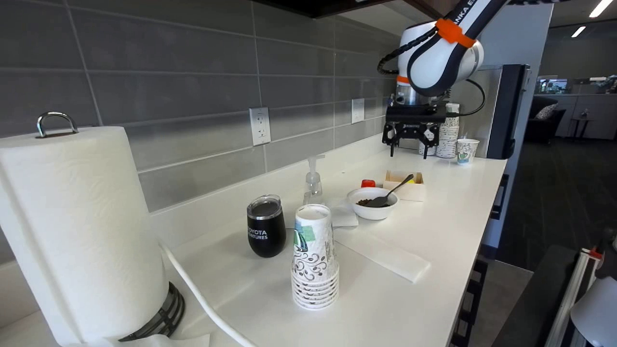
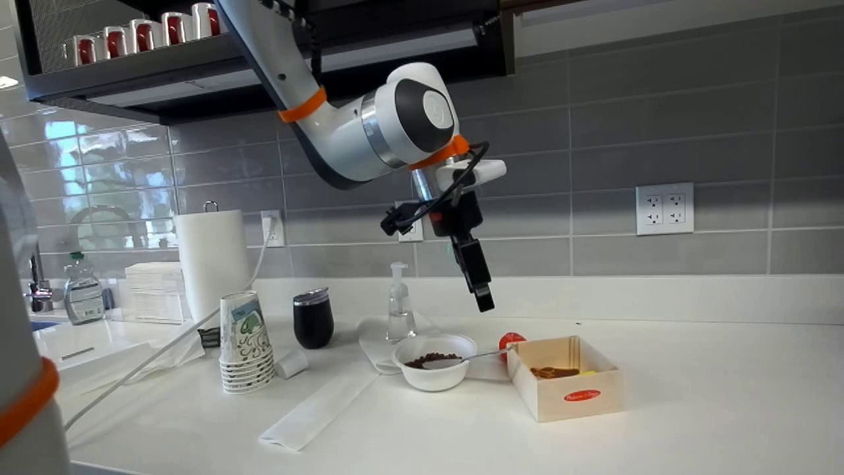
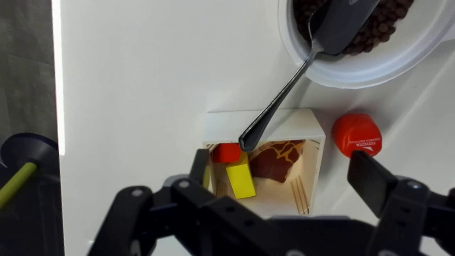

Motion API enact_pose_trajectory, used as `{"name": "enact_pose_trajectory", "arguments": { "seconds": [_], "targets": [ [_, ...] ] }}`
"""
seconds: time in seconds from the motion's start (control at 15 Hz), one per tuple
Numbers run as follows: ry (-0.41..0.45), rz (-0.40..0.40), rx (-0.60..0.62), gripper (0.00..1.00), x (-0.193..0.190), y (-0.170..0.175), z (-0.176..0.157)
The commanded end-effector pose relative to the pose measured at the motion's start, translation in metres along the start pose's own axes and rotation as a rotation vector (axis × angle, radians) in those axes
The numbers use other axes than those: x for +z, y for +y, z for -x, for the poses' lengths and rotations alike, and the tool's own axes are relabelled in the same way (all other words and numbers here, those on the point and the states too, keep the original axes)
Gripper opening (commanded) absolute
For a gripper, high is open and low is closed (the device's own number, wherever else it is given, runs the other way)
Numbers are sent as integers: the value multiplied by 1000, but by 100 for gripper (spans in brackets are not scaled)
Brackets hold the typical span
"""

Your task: Use the cake slicer to stir in the bowl

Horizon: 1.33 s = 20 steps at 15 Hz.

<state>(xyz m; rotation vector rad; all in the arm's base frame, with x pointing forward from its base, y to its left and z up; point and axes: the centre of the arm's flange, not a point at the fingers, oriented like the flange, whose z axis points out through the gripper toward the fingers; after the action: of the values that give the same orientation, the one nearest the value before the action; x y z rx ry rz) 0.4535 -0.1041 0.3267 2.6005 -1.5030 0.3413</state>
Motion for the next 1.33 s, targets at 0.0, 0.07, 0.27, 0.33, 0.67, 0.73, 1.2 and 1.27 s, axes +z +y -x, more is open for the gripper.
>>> {"name": "enact_pose_trajectory", "arguments": {
  "seconds": [0.0, 0.07, 0.27, 0.33, 0.67, 0.73, 1.2, 1.27],
  "targets": [
    [3, 1, 45, 100, 29, -17, -7],
    [0, 2, 54, 100, 34, -17, -8],
    [-10, 7, 85, 100, 44, -16, -8],
    [-4, 9, 93, 100, 46, -14, -8],
    [32, 37, 153, 100, 52, -4, -3],
    [40, 39, 168, 100, 54, -2, -2],
    [61, 28, 226, 100, 77, -3, 19],
    [71, 21, 230, 100, 79, -4, 22]
  ]
}}
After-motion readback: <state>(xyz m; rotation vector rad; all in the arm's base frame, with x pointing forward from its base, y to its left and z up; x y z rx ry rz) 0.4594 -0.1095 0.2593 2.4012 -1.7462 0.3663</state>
